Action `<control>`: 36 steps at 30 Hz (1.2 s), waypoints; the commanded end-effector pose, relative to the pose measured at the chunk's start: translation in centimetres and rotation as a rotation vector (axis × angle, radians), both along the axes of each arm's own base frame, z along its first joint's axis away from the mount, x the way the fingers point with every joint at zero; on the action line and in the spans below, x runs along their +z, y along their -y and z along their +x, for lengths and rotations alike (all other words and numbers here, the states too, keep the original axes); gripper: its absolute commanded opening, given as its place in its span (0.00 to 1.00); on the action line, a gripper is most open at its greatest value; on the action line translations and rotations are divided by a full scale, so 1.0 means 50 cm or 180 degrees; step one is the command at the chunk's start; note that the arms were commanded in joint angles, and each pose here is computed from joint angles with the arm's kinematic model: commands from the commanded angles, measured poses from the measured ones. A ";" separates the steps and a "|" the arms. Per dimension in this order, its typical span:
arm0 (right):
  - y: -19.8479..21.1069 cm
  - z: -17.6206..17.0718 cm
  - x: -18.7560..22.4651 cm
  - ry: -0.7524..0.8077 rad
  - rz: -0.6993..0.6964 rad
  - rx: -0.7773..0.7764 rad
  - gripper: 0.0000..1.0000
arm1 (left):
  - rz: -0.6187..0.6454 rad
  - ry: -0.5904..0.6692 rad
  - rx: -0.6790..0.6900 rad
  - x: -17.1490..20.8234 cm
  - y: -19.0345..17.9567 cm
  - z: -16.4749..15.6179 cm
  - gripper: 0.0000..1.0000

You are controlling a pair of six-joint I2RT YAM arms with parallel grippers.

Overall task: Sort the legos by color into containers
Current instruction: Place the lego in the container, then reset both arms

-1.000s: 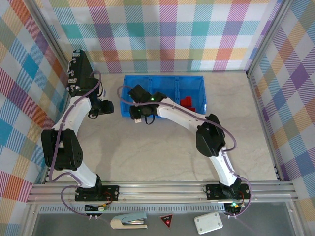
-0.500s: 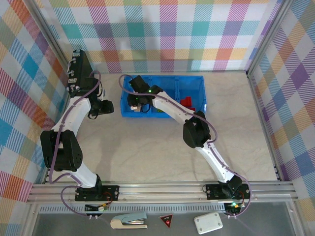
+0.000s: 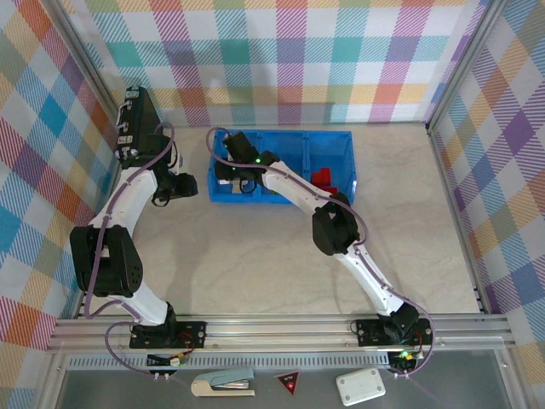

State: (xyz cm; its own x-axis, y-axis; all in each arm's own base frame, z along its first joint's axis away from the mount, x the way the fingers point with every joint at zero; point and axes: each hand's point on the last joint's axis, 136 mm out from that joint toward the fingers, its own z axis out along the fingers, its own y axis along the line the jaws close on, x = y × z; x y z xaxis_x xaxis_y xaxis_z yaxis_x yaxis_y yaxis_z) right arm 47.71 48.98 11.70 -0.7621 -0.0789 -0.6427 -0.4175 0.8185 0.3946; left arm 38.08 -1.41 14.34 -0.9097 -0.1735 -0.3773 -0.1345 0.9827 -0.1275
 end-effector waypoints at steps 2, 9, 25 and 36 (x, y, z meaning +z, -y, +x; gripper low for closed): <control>-0.018 0.005 0.037 0.0079 0.0181 0.0047 0.48 | -0.0037 0.0059 0.0040 0.009 -0.005 -0.005 0.58; 0.009 -0.012 0.120 0.0222 0.0099 0.0080 0.50 | -0.0014 0.0082 0.0046 0.015 -0.007 -0.006 0.61; 0.240 -0.103 0.206 0.0426 -0.0768 -0.0121 0.66 | 0.0046 0.0294 0.0178 0.060 -0.019 -0.021 0.89; 0.534 -0.149 0.205 0.0361 -0.1101 -0.0733 0.99 | 0.0030 0.0242 0.0489 0.052 -0.031 -0.041 1.00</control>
State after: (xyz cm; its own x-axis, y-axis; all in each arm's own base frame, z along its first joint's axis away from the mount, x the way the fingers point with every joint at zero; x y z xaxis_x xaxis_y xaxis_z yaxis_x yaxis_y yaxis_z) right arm 40.64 25.89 19.83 -0.7429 -0.1717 -0.6470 -0.2809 0.9573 0.0685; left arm 36.91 -0.75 17.20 -0.8572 -0.2475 -0.4516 -0.2055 0.9685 -0.1408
